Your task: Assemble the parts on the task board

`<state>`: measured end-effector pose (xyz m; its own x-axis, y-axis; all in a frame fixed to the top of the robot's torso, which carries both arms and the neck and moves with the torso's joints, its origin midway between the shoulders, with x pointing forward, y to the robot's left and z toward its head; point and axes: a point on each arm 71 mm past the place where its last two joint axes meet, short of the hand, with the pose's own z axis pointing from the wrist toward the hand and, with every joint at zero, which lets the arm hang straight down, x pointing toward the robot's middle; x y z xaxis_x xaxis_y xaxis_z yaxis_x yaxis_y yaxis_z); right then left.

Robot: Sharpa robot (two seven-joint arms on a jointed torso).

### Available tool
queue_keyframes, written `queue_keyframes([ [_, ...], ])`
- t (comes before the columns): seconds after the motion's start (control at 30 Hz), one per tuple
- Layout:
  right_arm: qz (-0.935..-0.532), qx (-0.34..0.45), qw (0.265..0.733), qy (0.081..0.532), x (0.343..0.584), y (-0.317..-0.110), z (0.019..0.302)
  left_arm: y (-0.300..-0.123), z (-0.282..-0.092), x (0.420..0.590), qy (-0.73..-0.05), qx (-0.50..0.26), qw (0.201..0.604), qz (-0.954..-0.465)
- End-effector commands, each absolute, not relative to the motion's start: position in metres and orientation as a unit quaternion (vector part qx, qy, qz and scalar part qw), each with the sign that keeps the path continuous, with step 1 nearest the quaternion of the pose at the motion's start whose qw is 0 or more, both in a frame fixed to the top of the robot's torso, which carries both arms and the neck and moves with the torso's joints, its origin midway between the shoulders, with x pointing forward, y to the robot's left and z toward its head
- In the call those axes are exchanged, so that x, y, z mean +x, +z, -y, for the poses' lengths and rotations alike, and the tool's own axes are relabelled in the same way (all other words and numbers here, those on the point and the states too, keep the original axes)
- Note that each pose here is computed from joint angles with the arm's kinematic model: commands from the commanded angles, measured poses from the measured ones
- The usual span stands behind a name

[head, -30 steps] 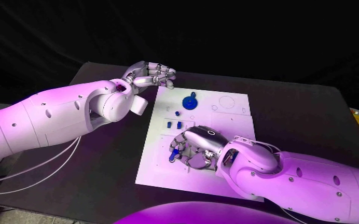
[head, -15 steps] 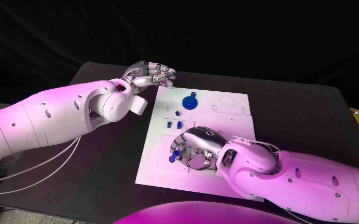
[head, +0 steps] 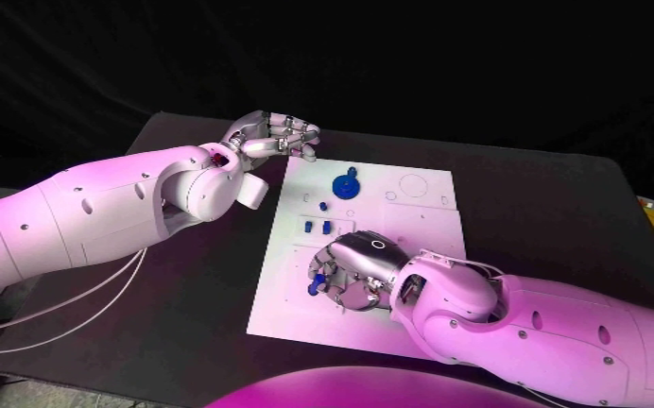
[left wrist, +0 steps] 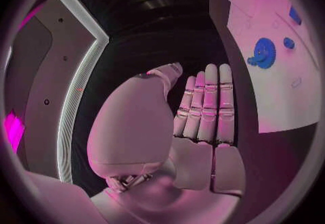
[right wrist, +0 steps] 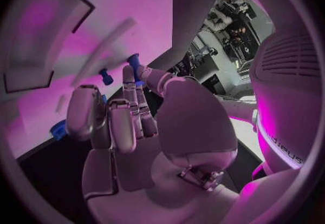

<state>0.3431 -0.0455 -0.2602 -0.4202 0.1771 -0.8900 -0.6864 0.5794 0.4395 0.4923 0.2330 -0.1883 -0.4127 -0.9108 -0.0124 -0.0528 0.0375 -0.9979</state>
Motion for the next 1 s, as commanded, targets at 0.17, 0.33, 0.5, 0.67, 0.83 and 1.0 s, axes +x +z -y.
queue_keyframes([
  [0.17, -0.734, -0.198, 0.495, 0.42, 0.34, -0.265, 0.041, -0.187, -0.231, 0.492, -0.579, -0.389, 0.368, -0.615],
  [0.33, -0.734, -0.199, 0.49, 0.426, 0.34, -0.267, 0.041, -0.187, -0.231, 0.492, -0.579, -0.389, 0.368, -0.615],
  [0.5, -0.732, -0.195, 0.492, 0.429, 0.341, -0.267, 0.042, -0.187, -0.232, 0.492, -0.578, -0.39, 0.368, -0.615],
  [0.67, -0.724, -0.182, 0.505, 0.433, 0.342, -0.264, 0.044, -0.188, -0.232, 0.492, -0.578, -0.39, 0.368, -0.615],
  [0.83, -0.711, -0.165, 0.521, 0.443, 0.343, -0.26, 0.046, -0.188, -0.232, 0.492, -0.578, -0.39, 0.368, -0.615],
  [1.0, -0.691, -0.138, 0.537, 0.464, 0.342, -0.254, 0.052, -0.188, -0.232, 0.492, -0.578, -0.39, 0.368, -0.616],
])
